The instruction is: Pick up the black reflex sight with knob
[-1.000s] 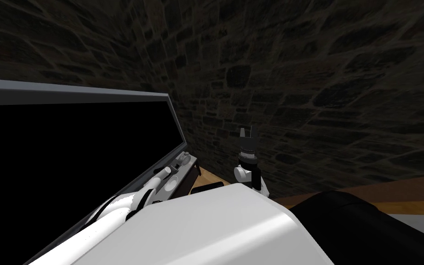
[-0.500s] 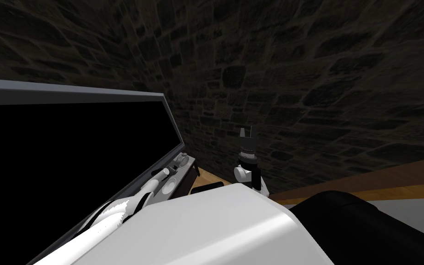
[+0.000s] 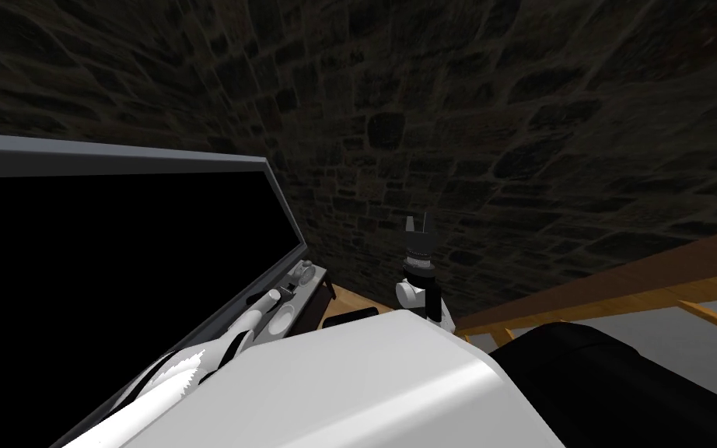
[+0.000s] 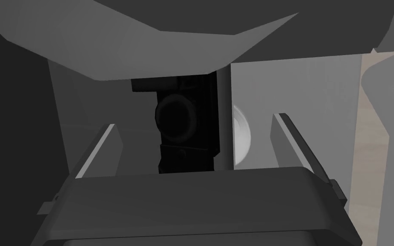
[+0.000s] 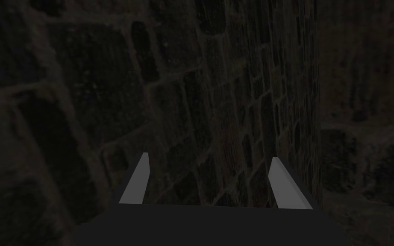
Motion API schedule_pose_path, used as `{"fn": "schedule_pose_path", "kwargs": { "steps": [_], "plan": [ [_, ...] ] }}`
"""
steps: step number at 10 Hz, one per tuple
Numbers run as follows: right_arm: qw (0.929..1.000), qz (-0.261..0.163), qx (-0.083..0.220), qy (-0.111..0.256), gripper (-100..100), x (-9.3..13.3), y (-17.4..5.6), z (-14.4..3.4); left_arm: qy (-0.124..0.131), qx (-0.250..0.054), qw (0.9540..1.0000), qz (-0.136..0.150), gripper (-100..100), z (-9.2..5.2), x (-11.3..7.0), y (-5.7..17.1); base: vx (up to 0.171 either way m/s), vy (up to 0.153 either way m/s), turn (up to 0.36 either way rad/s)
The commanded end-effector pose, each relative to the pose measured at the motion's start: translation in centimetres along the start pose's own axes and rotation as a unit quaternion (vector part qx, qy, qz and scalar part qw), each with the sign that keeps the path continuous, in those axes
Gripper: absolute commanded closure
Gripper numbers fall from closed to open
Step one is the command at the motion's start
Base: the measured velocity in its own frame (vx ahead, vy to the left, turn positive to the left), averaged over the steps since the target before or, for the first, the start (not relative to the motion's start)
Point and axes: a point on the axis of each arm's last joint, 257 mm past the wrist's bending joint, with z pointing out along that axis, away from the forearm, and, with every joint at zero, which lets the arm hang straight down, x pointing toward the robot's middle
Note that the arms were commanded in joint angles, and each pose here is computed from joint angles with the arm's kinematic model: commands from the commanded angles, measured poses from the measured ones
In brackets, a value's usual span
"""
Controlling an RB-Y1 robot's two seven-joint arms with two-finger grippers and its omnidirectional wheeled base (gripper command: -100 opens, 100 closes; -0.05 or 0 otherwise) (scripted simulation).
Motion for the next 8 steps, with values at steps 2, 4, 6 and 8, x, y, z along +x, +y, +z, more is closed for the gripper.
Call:
{"fn": "schedule_pose_path", "kwargs": {
  "steps": [2, 4, 6, 8],
  "plan": [
    [1.0000, 0.000, 0.000, 0.000, 0, 0.0, 0.0, 0.0, -0.003, 0.002, 1.0000, -0.003, -100, -0.2, -1.1, -0.2, -0.002, -0.002, -0.079],
    [1.0000, 0.000, 0.000, 0.000, 0, 0.0, 0.0, 0.0, -0.003, 0.003, 1.0000, -0.004, -100, -0.2, -1.0, -0.3, 0.000, -0.001, 0.012],
    [1.0000, 0.000, 0.000, 0.000, 0, 0.0, 0.0, 0.0, -0.012, 0.010, 0.9998, -0.015, -100, -0.6, -3.2, -1.0, -0.003, -0.008, -0.209],
    [1.0000, 0.000, 0.000, 0.000, 0, 0.0, 0.0, 0.0, -0.011, 0.010, 0.9997, -0.019, -100, -0.6, -3.1, -0.9, -0.001, -0.001, 0.024]
  ]
}}
